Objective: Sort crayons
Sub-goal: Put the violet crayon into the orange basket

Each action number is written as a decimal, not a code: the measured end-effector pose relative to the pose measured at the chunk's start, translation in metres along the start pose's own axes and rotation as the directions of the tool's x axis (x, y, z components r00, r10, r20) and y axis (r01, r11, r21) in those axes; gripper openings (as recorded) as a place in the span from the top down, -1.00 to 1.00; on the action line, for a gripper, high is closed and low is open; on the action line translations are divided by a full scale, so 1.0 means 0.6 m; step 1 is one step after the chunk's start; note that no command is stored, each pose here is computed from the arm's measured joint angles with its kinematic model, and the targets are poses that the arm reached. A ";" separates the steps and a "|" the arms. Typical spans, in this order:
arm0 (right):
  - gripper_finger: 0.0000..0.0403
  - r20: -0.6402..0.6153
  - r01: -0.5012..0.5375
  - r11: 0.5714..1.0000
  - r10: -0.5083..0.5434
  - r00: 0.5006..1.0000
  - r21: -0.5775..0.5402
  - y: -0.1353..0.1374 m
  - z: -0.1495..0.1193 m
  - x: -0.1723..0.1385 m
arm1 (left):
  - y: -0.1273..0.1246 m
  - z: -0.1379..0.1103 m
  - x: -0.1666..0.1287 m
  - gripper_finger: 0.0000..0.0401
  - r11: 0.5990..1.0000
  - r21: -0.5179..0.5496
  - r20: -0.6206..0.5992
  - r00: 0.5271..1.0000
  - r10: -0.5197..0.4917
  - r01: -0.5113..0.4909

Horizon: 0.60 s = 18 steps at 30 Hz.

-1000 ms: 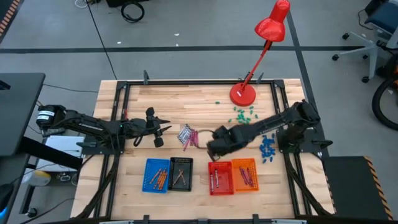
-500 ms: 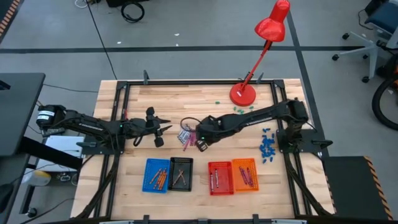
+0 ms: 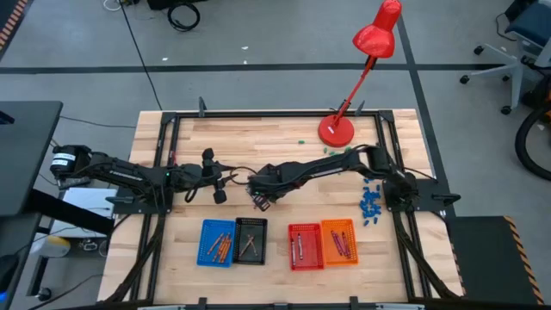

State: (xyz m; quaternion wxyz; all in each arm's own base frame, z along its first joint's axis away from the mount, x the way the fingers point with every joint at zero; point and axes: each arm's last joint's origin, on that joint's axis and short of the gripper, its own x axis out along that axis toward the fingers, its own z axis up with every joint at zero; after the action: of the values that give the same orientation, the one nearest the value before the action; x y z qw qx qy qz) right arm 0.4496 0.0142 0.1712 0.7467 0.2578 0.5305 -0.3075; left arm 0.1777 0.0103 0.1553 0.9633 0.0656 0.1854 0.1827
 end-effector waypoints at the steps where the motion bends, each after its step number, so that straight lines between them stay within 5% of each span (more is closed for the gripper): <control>1: 0.57 -0.009 0.011 1.000 -0.011 1.000 0.000 -0.001 0.000 0.007 | 0.000 0.000 0.000 0.41 1.000 0.001 -0.001 1.000 0.000 0.000; 18: 0.57 -0.053 0.086 0.996 -0.085 0.995 0.018 -0.012 0.000 0.049 | 0.000 -0.001 0.000 0.41 1.000 0.004 -0.007 1.000 -0.001 0.001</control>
State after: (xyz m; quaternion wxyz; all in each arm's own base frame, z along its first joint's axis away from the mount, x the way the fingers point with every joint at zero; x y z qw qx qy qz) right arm 0.4514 0.0041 0.1428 0.7163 0.2503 0.5571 -0.3376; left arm 0.1774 0.0103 0.1546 0.9626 0.0670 0.1892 0.1820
